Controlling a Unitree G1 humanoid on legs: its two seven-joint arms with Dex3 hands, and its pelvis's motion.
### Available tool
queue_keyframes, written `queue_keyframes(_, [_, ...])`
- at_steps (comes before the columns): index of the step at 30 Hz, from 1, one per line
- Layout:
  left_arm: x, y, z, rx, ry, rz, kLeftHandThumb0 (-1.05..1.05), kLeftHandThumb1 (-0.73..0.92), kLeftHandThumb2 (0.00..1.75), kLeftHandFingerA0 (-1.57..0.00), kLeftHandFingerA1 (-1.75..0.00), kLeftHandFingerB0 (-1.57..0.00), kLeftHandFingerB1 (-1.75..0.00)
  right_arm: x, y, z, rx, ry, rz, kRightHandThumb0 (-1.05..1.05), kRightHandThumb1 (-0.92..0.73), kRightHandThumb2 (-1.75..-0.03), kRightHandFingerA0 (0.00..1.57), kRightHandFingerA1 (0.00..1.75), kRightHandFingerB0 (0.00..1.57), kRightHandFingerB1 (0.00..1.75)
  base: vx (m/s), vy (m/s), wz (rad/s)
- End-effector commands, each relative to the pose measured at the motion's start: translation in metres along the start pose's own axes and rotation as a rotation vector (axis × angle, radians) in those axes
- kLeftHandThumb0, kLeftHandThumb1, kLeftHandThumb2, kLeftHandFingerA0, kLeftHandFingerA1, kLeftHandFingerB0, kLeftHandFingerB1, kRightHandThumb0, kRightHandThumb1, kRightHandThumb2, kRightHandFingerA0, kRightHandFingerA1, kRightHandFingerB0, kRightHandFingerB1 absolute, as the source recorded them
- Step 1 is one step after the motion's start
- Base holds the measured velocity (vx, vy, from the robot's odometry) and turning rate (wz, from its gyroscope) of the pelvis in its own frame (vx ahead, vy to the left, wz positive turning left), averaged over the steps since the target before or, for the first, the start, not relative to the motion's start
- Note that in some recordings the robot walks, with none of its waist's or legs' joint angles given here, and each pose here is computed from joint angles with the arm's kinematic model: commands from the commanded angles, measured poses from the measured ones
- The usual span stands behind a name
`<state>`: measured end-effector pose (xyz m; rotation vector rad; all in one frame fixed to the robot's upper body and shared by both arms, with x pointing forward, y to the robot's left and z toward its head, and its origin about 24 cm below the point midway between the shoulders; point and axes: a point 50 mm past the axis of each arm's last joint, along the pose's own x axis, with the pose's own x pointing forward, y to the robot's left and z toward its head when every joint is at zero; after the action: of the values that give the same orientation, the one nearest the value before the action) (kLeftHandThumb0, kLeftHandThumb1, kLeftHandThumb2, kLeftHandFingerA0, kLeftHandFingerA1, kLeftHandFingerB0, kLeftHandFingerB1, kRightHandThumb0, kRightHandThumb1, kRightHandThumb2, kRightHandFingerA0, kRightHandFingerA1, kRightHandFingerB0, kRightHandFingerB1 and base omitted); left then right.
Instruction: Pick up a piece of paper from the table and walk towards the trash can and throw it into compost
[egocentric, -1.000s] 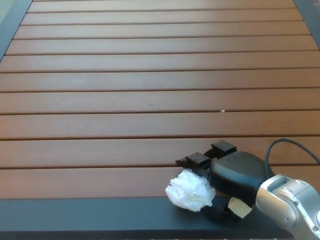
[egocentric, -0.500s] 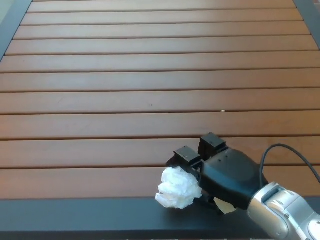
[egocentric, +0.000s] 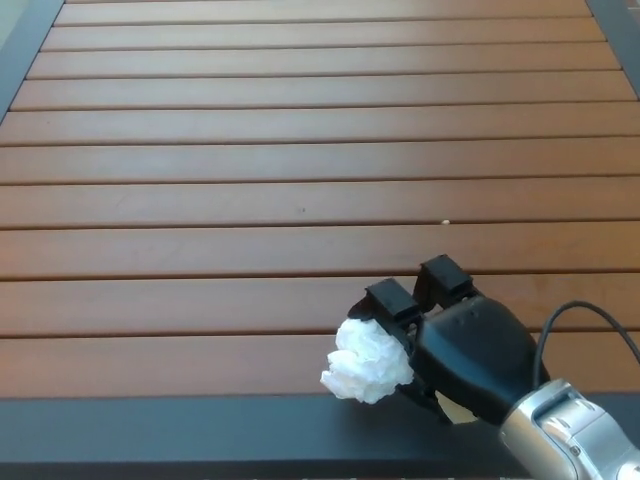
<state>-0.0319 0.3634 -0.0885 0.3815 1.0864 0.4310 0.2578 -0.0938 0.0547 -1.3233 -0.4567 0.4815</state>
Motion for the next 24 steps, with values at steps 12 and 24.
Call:
queue_keyframes(12, [-0.006,0.007,-0.003,0.017,-0.045,0.026,-0.02,0.55,1.10,-0.99,-1.01,-0.88,-0.92,-0.013,-0.045,0.038,1.230,0.046,-0.344,-0.25,-0.54,-1.26,0.96,1.75,0.74,1.75,0.00,0.000,0.00])
queue_keyframes(24, [-0.003,0.009,-0.008,0.043,-0.011,0.030,-0.04,0.54,1.08,-0.97,-0.99,-0.85,-0.90,-0.038,-0.076,0.082,1.831,-0.127,-0.235,-0.24,-0.60,-1.13,0.91,1.75,0.75,1.65,0.00,0.000,0.04])
